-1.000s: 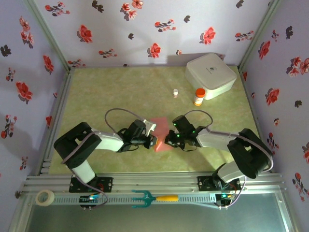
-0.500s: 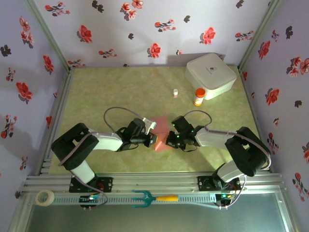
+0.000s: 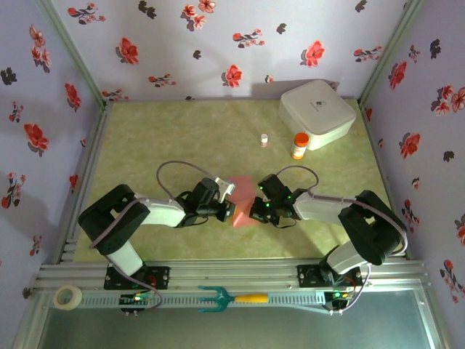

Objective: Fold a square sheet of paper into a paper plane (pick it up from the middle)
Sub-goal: Fold the triangle a second time at the center of the table.

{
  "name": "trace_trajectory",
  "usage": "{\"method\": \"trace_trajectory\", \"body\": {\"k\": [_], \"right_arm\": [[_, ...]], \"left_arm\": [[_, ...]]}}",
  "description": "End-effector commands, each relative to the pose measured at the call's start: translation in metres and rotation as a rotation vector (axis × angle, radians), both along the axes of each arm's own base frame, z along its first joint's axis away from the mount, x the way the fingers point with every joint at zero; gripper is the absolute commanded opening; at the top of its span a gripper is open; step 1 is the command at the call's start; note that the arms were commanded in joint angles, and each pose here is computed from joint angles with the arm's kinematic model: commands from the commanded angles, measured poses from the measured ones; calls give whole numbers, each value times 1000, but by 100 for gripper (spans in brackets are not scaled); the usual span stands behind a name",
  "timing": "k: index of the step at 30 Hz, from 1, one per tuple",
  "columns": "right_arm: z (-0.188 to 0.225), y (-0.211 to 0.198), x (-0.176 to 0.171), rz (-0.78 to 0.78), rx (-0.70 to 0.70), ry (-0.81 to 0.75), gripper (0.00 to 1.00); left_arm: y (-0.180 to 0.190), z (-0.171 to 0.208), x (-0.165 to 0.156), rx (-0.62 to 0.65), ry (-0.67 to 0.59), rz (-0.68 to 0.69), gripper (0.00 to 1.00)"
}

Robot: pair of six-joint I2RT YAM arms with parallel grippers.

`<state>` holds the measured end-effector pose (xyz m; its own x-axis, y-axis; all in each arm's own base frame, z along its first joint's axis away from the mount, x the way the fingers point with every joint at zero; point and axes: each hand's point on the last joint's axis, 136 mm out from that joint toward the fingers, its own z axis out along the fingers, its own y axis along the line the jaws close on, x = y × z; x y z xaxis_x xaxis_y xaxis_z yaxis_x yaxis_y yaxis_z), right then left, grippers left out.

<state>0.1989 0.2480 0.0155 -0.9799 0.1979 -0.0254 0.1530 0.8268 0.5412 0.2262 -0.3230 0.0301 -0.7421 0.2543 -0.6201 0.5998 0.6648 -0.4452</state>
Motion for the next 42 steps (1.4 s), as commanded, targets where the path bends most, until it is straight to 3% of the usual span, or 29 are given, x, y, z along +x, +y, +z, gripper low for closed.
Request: {"method": "trace_trajectory", "body": {"k": [1,42], "right_arm": [[-19,-18,-12,4,-102,42,2],[-21,-20,-14,3,-108,46,2]], "left_arm": [[1,1,9,15,-23,15,0],[4,-7,11,20,-5,37,0]]}}
